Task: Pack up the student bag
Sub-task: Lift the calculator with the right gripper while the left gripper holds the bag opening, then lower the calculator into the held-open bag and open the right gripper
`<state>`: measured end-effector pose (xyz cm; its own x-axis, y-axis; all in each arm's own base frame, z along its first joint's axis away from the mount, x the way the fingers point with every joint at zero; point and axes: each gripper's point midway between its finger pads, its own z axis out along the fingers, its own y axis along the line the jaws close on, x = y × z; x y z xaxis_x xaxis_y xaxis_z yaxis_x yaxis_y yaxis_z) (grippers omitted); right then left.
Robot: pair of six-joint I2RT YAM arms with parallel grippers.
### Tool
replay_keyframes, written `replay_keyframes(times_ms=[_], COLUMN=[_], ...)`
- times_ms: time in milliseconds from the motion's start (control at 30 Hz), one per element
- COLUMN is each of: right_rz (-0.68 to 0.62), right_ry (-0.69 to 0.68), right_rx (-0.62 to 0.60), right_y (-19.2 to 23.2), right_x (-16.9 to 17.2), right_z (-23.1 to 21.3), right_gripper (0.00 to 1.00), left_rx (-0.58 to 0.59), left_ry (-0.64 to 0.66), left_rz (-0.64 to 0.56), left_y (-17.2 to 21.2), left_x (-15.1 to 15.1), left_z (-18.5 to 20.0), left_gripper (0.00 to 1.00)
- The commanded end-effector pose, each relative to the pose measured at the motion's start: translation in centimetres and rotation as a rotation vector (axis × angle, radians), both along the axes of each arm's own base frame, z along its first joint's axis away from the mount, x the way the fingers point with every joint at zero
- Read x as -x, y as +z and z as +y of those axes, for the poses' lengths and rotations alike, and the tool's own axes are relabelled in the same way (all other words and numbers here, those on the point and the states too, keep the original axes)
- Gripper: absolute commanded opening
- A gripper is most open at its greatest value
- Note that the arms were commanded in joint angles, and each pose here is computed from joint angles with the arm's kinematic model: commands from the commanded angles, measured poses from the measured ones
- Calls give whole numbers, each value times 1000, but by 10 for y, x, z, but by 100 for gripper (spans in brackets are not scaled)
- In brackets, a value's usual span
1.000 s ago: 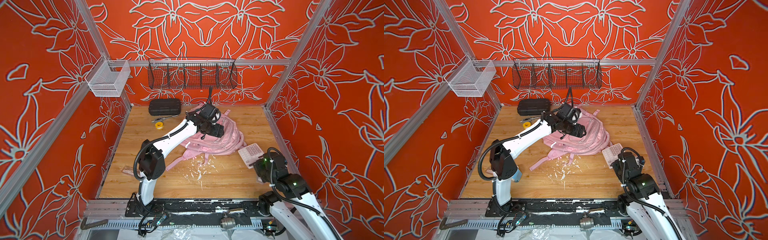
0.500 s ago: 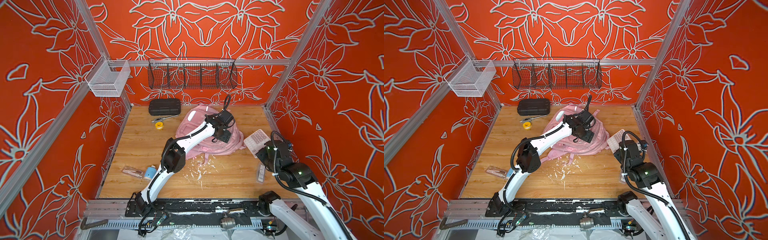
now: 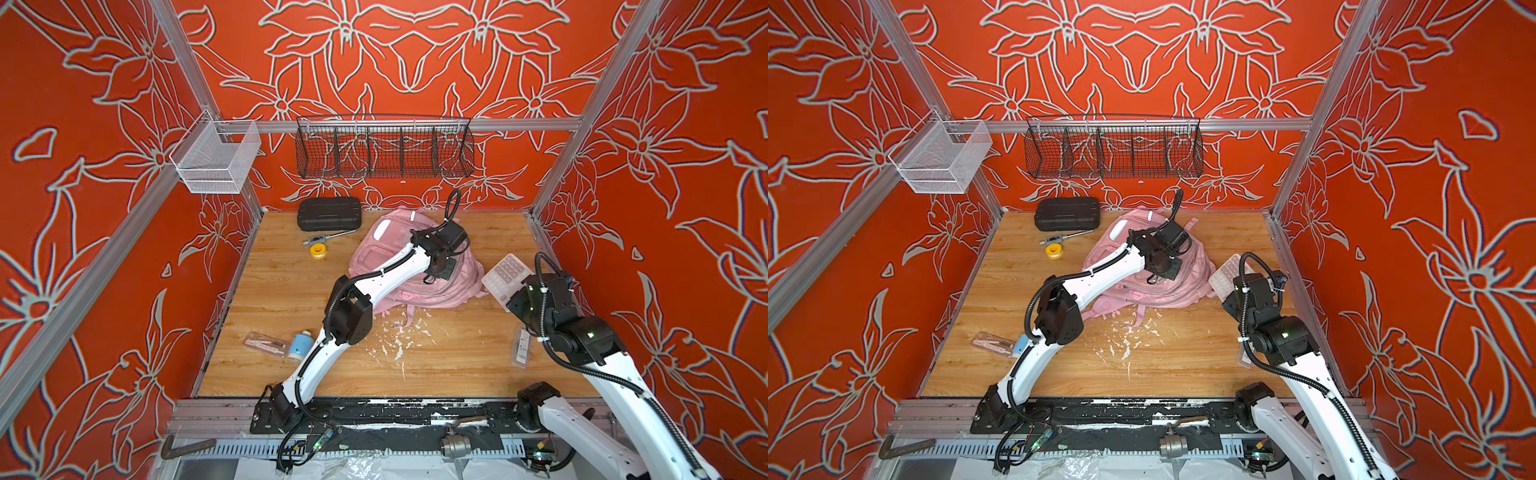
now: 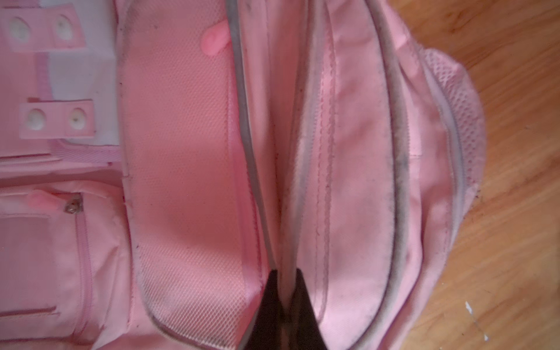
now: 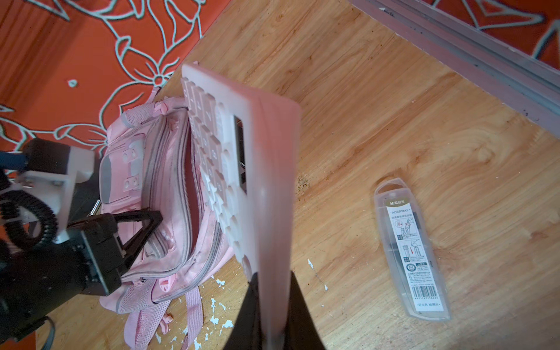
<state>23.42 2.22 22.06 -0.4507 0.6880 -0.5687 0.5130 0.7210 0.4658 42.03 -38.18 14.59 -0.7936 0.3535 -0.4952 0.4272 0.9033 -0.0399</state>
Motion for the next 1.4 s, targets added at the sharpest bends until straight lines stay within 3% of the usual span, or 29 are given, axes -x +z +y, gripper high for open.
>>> replay_keyframes(times_ms=[0,167,367,500,733,933,1033,1233,1367], right_rz=[-69,-73,-48,-40,-14,71,107,166,173], right_ry=[54,112,202,255,309,402,417,493,429], right_rx=[-44,-109,-231,-352,-437,-484,-481,-459,-408], right_y=[19,18,5,-8,-33,-63,-84,-107,-107], right_x=[-15,-29,-49,-73,-117,-144,-149,-158,-158], right_z=[14,33,67,96,129,161,166,175,148], right_gripper=[0,0,0,0,2,7,15,42,60], left_rx=[163,268,385,424,508,507,513,515,497], left_ry=[-24,-17,-59,-65,-64,-62,-58,-51,-31], left_rz=[-179,-173,-161,-137,-114,-108,-115,-91,-92], left_y=[107,139,158,161,168,168,169,163,160], left_x=[-2,0,8,13,17,20,21,21,21], left_z=[10,27,18,13,4,7,8,6,11], left_gripper=[0,0,0,0,0,0,0,0,0])
